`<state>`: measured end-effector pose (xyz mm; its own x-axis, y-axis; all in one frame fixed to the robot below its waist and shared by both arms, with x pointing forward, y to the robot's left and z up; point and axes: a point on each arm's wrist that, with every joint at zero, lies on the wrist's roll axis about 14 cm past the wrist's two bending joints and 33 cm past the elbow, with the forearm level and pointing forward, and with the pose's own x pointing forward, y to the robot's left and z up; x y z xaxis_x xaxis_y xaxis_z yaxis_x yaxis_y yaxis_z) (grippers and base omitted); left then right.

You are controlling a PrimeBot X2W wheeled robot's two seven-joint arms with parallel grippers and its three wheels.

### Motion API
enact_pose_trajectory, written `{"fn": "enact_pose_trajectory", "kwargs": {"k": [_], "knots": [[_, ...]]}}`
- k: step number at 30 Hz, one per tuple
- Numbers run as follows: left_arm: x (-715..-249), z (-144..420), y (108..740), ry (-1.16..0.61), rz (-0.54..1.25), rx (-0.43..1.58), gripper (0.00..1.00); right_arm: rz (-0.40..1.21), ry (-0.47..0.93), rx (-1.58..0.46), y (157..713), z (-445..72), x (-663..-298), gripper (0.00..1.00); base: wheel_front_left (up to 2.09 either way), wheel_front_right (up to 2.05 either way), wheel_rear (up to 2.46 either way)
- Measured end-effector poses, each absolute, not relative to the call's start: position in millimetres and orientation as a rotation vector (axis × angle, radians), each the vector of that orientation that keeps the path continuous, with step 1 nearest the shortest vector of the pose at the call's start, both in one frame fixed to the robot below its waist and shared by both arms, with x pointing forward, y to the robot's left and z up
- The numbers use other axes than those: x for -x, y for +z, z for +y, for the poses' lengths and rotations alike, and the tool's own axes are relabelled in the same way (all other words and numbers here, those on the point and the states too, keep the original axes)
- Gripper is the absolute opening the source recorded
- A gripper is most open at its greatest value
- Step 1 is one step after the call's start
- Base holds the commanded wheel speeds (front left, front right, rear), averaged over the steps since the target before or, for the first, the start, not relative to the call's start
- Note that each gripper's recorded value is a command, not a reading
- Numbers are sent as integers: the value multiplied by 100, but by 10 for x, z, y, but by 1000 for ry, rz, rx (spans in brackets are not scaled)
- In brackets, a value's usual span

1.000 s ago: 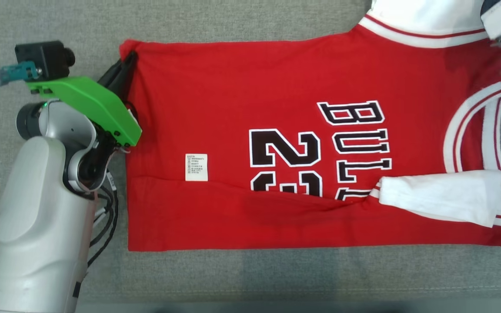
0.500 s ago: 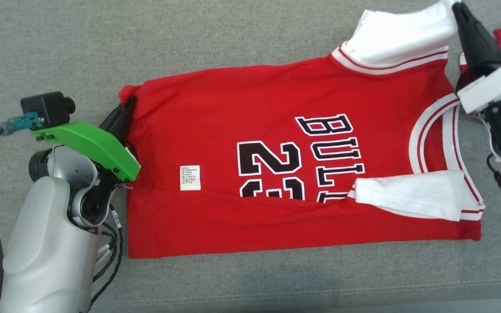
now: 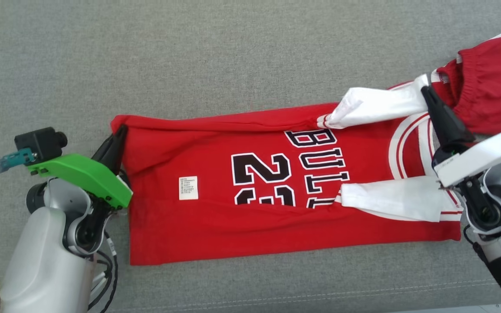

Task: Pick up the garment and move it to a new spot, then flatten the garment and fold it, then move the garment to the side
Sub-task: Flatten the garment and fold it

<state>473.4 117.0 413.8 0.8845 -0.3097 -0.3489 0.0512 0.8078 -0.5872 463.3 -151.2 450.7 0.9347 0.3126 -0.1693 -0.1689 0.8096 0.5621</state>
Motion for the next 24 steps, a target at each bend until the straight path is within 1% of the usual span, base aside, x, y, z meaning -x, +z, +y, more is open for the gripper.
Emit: {"fn": "enact_pose_trajectory", "kwargs": {"k": [8,18,24], "knots": [[-4679,1178,4242,-226,419,577,0,237,253,-615,4617,-1543,-4336,0,0,0,0],[-4483,975,4174,-301,459,554,0,256,194,-630,4572,-1667,-3994,0,0,0,0],[-4430,1016,4213,-303,447,552,0,286,179,-635,4512,-1660,-3836,0,0,0,0]]}}
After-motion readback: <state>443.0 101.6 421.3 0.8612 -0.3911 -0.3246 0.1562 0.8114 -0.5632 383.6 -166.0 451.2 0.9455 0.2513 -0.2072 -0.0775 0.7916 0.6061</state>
